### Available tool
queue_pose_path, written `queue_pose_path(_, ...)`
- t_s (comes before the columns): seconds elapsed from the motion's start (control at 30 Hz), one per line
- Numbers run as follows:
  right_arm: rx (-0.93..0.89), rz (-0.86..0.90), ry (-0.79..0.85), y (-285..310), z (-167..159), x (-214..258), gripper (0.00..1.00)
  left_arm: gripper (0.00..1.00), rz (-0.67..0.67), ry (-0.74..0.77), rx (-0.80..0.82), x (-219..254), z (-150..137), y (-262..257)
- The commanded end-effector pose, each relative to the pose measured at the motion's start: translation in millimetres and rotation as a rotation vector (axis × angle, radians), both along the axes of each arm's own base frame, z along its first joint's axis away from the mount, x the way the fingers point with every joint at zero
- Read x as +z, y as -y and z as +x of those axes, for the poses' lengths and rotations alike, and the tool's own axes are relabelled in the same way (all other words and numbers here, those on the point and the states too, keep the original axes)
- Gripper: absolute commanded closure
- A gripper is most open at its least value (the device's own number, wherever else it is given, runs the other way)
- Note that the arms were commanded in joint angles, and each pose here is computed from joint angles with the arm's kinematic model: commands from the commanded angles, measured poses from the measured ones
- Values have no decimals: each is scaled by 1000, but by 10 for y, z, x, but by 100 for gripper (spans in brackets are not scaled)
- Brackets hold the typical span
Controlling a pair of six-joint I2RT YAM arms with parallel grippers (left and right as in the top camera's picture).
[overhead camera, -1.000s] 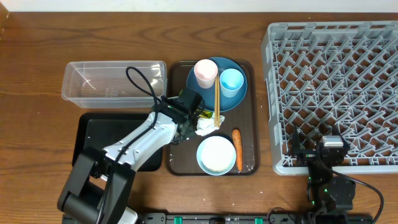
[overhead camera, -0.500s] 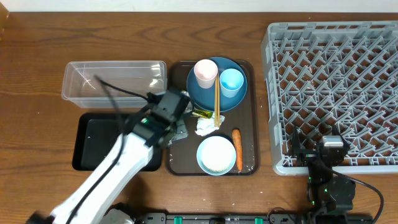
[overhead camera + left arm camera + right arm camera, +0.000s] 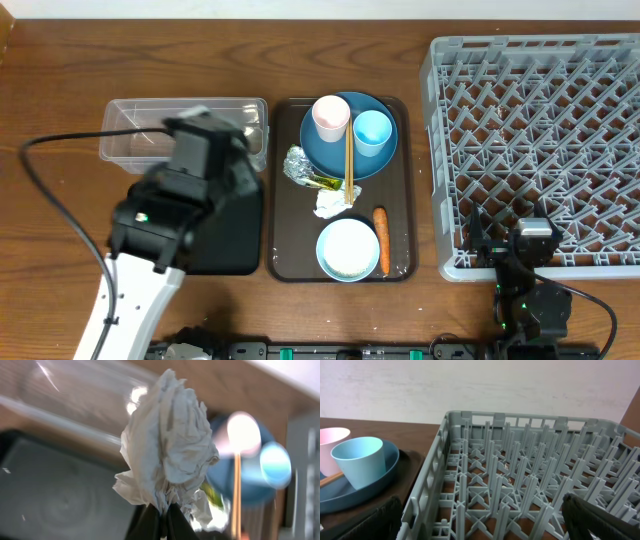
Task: Sort waste into correct bins and load items into the dishwasher rack
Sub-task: 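Lift the tissue with the left gripper and drop it into the clear bin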
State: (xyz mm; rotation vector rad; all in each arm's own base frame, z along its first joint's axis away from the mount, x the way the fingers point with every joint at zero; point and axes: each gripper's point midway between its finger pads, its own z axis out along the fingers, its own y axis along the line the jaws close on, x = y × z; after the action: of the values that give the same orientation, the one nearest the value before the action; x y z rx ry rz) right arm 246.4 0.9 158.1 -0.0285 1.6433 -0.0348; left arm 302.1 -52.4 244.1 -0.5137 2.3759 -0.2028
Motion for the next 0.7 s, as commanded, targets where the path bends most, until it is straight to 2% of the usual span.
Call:
queue_pose_path(0.0, 6, -5, 0, -18, -1, -10, 1, 94, 71, 7, 62, -30, 215, -304)
queue_pose_path(0.17, 6, -5, 0, -18, -1, -10, 1, 94, 85, -34, 138, -335, 594, -553)
queue_pose_path(0.37, 6, -5, 0, -18, -1, -10, 1, 93, 120, -106, 143, -855, 982, -686)
queue_pose_path(0.4, 6, -5, 0, -18, -1, -10, 1, 90, 121, -118, 149, -925, 1010, -712)
queue_pose_path(0.47, 6, -5, 0, -18, -1, -10, 1, 78, 122, -132, 159, -1016, 1049, -754)
queue_pose_path(0.53, 6, -5, 0, -18, -1, -10, 1, 53, 121, -132, 167, -1048, 1079, -786)
queue_pose_path(0.57, 6, -5, 0, -18, -1, -10, 1, 46, 120, -126, 172, -1044, 1093, -802)
queue_pose_path(0.67, 6, -5, 0, -18, -1, -10, 1, 41, 118, -105, 178, -996, 1119, -822)
